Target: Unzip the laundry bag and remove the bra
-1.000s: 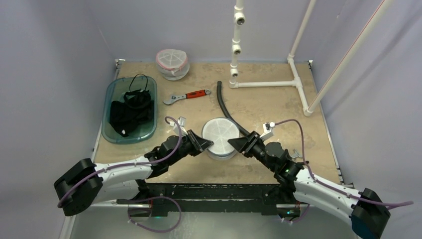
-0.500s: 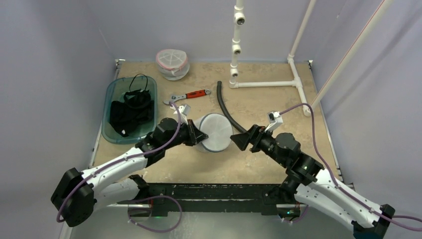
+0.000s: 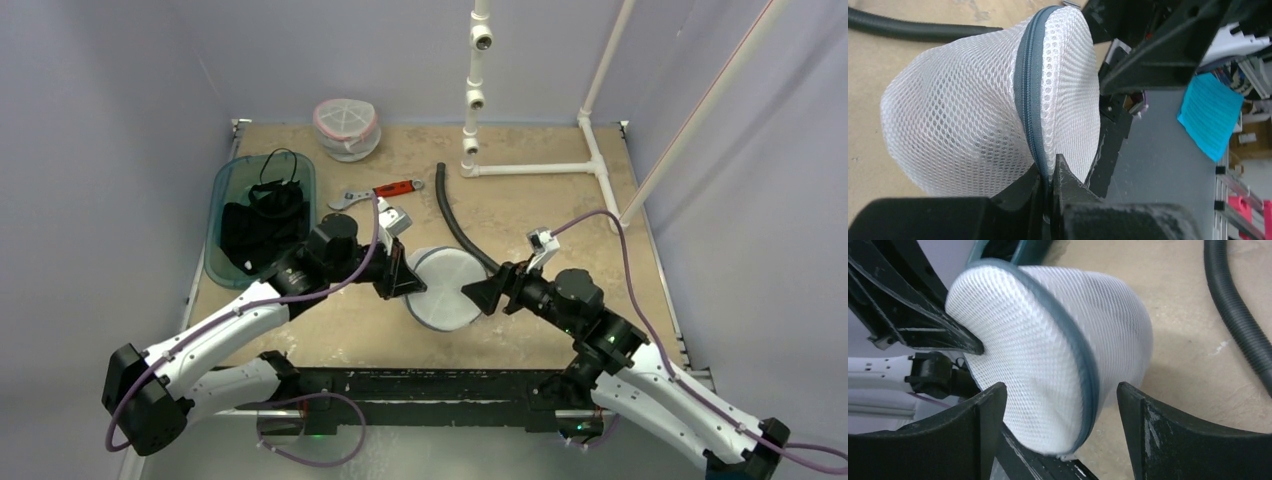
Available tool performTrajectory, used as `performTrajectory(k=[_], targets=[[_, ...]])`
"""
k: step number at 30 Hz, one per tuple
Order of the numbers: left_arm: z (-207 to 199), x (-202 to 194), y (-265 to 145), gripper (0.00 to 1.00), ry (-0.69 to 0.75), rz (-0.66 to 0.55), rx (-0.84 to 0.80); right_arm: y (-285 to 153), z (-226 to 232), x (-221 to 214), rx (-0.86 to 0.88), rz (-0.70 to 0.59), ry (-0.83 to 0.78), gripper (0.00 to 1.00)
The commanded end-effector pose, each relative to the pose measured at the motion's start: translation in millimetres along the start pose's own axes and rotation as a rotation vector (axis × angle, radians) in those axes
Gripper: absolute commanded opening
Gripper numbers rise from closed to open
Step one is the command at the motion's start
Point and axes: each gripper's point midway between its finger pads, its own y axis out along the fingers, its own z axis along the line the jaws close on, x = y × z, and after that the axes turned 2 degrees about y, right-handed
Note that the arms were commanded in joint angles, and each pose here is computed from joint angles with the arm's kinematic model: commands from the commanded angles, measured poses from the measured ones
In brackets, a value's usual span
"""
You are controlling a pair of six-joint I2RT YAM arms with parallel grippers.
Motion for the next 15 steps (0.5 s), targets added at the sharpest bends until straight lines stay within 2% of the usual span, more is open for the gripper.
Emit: performTrajectory(k=[1,6,8,15], targets=[[-28,9,-9,0.0,0.135,0.011,-0.139,-2,26,13,0.164,-0.026,-0.036,0.8],[-33,17,-15,0.0,0.176,-0.022,-0.145,-4,24,11,0.237,-0.009,0.003,0.56],[-31,18,-15,0.0,0.184,-0.027,-0.133,-5,31,10,0.271,0.009,0.007,0.5],[-29,27,-12,0.0,0.2,-0.04,-0.12,-1,42,0,0.339,0.097,0.007,0.51]])
